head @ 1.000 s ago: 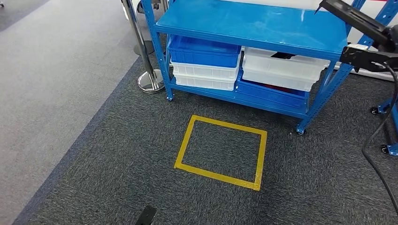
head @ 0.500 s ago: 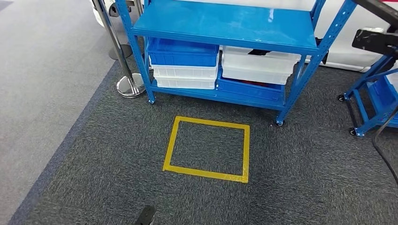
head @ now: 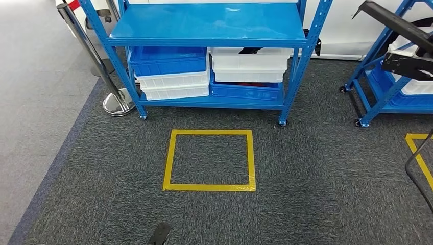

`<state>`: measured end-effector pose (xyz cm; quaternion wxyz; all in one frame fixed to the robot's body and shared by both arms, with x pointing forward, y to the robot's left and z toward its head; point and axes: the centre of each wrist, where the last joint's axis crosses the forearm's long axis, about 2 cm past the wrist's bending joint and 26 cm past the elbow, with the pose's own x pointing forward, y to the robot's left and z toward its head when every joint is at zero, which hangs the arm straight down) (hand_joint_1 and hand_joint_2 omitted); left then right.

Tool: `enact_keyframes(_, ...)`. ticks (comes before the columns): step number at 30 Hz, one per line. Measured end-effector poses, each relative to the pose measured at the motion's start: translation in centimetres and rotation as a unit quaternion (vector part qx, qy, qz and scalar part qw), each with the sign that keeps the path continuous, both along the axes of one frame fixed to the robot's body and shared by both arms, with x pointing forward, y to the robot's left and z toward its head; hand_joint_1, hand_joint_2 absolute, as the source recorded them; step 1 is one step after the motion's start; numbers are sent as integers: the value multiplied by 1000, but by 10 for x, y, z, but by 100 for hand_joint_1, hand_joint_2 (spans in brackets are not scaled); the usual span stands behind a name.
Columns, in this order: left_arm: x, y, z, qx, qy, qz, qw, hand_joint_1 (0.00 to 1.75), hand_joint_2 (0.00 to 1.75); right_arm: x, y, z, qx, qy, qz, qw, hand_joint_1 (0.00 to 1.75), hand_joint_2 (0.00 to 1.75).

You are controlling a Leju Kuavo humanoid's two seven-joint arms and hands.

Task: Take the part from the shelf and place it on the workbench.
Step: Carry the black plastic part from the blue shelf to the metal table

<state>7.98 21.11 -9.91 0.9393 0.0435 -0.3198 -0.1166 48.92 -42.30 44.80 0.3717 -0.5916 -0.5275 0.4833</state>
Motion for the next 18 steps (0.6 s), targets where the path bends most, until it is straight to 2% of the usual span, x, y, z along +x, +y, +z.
enact_keyframes(8, -4, 5, -2, 5, 1, 6, 1000, 0, 0, 0, 1, -42, 1, 8, 2, 1000, 175, 175)
enact_keyframes(14, -8, 6, -2, 4, 5, 7, 1000, 0, 0, -5, -13, -58, 4, 16, -6, 1000, 175, 175)
enact_keyframes(18, -9, 4, -2, -1, 5, 3, 1000, 0, 0, -12, -29, -81, 6, 36, -19, 999, 175, 175)
